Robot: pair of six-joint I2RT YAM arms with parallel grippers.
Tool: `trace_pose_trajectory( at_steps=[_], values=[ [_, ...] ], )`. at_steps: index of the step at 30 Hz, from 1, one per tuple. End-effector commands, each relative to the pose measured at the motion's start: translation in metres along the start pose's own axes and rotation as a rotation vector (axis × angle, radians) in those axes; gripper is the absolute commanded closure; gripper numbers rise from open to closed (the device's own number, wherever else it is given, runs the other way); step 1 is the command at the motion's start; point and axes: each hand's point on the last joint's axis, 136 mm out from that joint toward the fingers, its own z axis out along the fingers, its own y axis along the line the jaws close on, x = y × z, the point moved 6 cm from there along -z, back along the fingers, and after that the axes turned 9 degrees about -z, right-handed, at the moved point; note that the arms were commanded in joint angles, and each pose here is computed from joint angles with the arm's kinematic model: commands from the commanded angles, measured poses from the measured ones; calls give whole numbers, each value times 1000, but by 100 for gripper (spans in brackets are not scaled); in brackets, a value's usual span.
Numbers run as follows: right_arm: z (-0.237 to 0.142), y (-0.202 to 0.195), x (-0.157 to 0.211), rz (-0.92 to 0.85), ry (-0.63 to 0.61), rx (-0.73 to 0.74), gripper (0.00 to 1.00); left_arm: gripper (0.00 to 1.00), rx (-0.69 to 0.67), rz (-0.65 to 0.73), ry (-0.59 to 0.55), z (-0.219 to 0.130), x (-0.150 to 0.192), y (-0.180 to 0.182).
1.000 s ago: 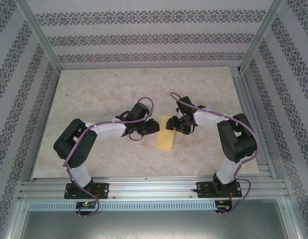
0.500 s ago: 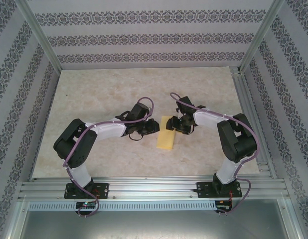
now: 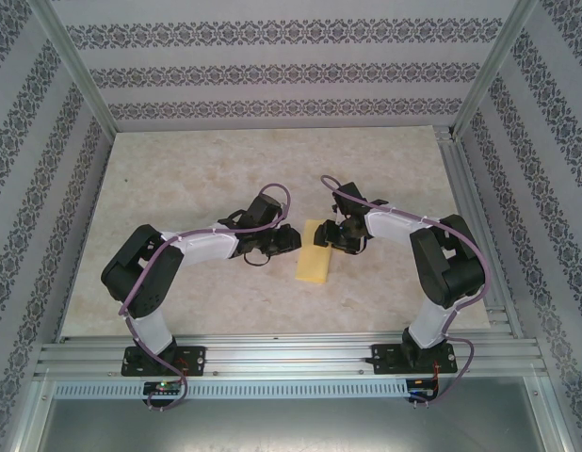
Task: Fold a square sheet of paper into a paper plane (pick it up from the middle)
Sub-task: Hold the square sheet of paper at the center of the table.
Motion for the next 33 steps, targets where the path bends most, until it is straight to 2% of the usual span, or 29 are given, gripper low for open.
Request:
trace_pose_trajectory(
  at_steps=[1, 15, 33],
  values=[
    [6, -6, 6, 8, 21, 51, 42, 78, 59, 15, -9, -1, -2, -21],
    [8, -7, 8, 11, 26, 58, 42, 83, 101, -44, 33, 31, -12, -24],
    [8, -6, 7, 17, 24, 52, 42, 84, 13, -90, 72, 59, -6, 5]
  ],
)
